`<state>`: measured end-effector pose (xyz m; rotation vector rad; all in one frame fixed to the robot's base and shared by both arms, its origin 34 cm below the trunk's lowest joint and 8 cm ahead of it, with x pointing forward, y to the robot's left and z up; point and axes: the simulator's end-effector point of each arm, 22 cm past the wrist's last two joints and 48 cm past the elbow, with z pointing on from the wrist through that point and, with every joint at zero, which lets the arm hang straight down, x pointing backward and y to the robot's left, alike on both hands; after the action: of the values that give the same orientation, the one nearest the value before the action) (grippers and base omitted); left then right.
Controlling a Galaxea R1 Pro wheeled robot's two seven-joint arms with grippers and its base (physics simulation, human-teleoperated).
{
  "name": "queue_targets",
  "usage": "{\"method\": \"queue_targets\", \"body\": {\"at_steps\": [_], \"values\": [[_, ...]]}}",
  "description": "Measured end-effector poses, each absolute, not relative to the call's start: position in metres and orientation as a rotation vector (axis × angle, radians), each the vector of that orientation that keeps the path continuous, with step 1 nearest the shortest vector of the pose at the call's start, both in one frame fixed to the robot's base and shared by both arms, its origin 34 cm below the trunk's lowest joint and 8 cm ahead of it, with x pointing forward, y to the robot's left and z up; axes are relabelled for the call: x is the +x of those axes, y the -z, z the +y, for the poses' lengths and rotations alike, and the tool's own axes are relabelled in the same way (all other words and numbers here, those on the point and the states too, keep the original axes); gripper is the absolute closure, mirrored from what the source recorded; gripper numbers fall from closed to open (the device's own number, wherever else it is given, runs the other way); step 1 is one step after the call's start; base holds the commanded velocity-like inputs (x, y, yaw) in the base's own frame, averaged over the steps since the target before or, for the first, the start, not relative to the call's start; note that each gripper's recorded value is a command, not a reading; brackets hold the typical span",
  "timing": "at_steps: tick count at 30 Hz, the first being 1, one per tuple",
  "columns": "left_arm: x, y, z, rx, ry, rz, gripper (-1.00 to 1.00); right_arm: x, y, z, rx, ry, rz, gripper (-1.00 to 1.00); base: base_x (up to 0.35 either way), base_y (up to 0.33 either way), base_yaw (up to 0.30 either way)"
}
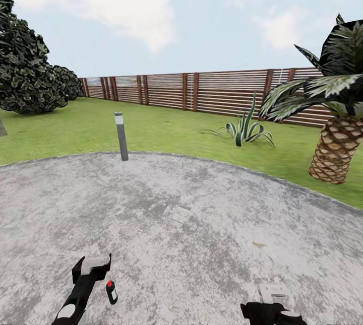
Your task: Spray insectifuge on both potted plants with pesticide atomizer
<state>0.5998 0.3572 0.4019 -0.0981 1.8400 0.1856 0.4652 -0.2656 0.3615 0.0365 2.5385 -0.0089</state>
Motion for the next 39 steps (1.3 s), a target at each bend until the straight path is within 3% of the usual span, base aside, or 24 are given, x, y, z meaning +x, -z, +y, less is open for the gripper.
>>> {"method": "queue_targets", "body": {"at_steps": [39], "values": [[0.599,-0.381,0.357,-0.096,-0.192,1.875,-1.0,0.455,-0.337,-0.265,0.036,0.011,2.603,-1.0,0.0,0.0,0.0]]}}
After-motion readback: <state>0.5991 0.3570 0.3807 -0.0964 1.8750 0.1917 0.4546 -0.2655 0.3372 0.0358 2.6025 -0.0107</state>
